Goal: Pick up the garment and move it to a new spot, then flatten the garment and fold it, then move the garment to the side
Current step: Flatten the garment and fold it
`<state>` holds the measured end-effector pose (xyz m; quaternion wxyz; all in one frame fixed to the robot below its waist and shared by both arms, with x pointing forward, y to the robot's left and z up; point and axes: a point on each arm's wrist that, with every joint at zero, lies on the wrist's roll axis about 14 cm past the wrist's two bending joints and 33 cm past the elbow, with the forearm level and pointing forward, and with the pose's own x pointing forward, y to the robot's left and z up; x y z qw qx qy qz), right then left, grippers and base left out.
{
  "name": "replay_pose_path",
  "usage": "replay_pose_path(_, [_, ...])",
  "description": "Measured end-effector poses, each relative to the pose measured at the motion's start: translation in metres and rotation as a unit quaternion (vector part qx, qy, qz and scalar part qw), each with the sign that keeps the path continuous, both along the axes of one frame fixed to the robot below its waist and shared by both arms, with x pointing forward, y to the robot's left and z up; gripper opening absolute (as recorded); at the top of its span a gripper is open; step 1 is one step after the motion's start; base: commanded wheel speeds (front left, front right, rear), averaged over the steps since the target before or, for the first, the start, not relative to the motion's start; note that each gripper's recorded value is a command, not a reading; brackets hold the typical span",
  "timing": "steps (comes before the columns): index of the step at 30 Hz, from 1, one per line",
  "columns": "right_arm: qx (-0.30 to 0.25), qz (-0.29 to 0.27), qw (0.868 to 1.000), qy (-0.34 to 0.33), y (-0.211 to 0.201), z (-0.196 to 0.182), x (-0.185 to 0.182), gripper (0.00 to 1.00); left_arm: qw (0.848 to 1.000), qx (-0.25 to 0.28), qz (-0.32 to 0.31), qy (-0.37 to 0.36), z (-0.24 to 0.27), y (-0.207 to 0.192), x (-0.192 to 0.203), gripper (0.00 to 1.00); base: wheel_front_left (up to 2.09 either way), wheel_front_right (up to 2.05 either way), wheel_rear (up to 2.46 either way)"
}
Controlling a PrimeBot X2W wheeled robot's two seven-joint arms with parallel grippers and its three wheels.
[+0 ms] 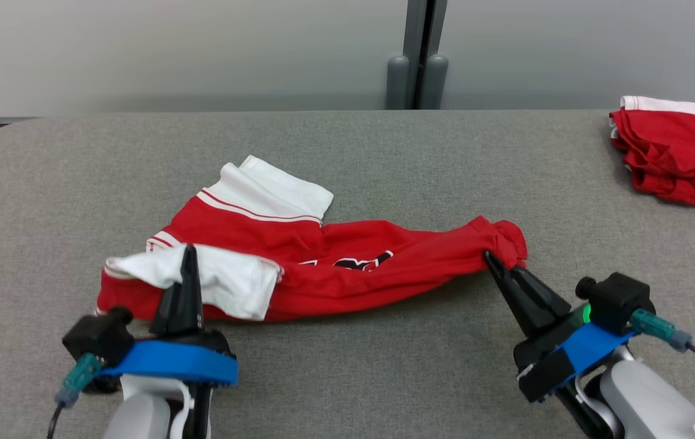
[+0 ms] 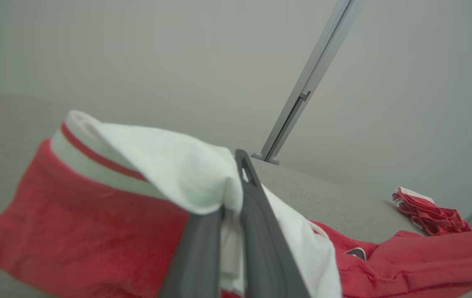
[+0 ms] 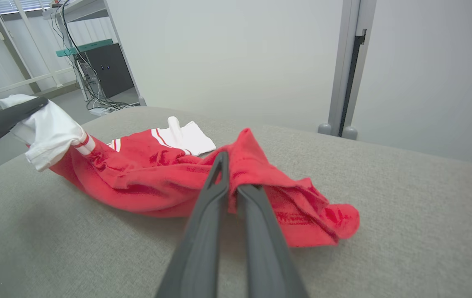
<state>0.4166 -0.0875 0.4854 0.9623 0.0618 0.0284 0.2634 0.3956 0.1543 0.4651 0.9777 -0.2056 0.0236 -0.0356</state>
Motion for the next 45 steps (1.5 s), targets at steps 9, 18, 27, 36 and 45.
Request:
replay_pose_path(9, [0.002, -0.025, 0.998, -0.057, -0.018, 0.043, 0.076, 0.0, 0.992, 0.032, -0.074, -0.101, 0.083, -0.024, 0.112, 0.0, 0.0, 0.0, 0.0])
replay_pose_path(18, [0.041, -0.086, 0.992, -0.08, -0.048, 0.111, 0.194, 0.0, 0.98, 0.022, -0.092, -0.175, 0.177, -0.041, 0.237, 0.0, 0.0, 0.0, 0.0])
replay_pose_path(27, [0.055, -0.101, 0.979, -0.167, -0.053, 0.197, 0.246, 0.0, 0.956, 0.01, -0.109, -0.271, 0.273, -0.074, 0.276, 0.0, 0.0, 0.0, 0.0])
replay_pose_path(36, [0.015, -0.08, 0.99, -0.119, -0.042, 0.139, 0.245, 0.0, 0.967, 0.017, -0.121, -0.222, 0.217, -0.074, 0.277, 0.0, 0.0, 0.0, 0.0])
replay_pose_path(45, [-0.004, -0.04, 0.999, -0.01, -0.03, 0.028, 0.181, 0.0, 0.994, 0.003, -0.101, -0.052, 0.053, -0.034, 0.22, 0.0, 0.0, 0.0, 0.0])
